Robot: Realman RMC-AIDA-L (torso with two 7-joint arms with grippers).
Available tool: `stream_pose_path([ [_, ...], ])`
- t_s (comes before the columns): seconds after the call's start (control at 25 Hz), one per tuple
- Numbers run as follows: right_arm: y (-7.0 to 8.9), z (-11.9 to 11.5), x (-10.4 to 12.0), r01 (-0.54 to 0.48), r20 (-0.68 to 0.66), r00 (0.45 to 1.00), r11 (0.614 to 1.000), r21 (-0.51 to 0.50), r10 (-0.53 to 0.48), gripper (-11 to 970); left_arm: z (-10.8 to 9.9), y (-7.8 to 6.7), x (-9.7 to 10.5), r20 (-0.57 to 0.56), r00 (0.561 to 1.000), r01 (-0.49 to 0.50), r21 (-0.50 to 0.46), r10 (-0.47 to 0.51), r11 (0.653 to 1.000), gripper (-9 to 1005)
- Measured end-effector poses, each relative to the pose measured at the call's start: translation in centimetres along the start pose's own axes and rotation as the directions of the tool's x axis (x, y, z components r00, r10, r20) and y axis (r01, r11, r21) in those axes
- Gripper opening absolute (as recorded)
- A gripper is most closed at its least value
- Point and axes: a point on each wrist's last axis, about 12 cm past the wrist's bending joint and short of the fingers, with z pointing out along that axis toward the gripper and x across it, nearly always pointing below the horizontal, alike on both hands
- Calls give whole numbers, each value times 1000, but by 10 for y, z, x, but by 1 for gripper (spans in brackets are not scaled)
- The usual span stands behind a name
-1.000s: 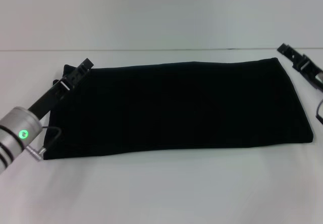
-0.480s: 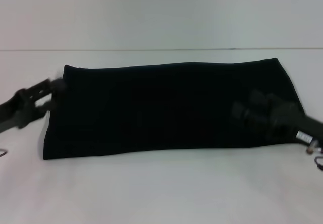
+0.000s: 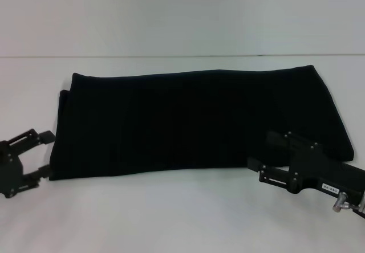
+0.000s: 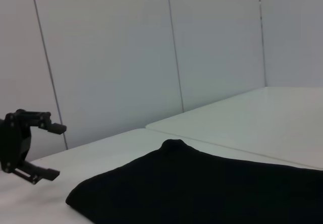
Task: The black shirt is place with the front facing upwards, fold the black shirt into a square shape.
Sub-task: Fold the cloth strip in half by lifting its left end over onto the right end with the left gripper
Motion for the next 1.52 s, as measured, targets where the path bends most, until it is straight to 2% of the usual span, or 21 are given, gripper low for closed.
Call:
stream_pose_path([
  [0.2,-1,2,0,-3,0,1000,1000,10,3,882,7,4,2,-4,999,50,3,-50,999,866],
  [0.56,-1,2,1,-6,-4,1000,1000,20,6,882,2,18,2,37,995,97,-80,-95,992,860],
  [1.52,-1,3,1,-11,2,1000,1000,18,11,881,17,25,-2,80,990,123,-114,-115,986,847],
])
